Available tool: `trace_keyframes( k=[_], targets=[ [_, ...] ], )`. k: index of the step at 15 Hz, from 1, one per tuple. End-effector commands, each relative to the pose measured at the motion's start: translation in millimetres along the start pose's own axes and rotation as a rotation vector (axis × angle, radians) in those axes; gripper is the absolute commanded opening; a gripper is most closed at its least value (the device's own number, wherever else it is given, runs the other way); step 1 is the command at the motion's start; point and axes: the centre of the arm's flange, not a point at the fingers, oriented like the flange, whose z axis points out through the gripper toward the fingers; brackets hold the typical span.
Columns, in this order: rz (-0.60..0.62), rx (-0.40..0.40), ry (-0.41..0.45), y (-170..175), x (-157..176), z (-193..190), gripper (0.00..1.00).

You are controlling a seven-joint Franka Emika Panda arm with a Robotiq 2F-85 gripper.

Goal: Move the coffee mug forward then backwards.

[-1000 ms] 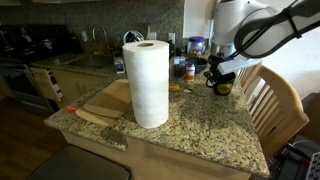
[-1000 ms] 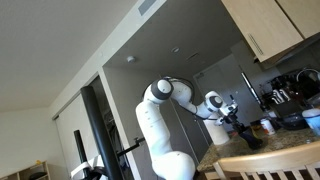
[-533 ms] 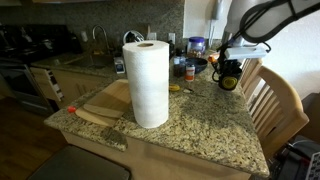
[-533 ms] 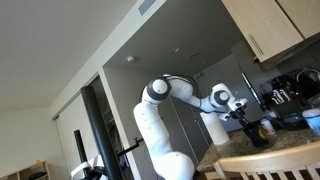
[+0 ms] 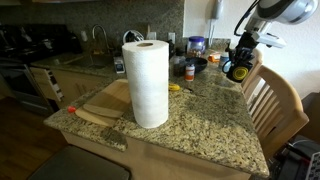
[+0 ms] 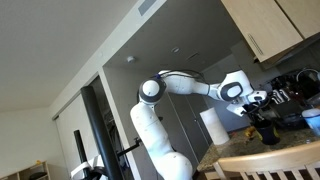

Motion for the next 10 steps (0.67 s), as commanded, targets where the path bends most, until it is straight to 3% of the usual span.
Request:
trace_keyframes(
  k=[1,5,10],
  targets=[
    [-0.186,-0.024,-0.08,-39.1,-22.7,33.5,0.02],
    [-0.348,-0.148,-0.117,-86.3,-47.7,62.8,0.02],
    [-0.265,-0.356,0.004,-95.8,-54.5,82.7,0.02]
  ],
)
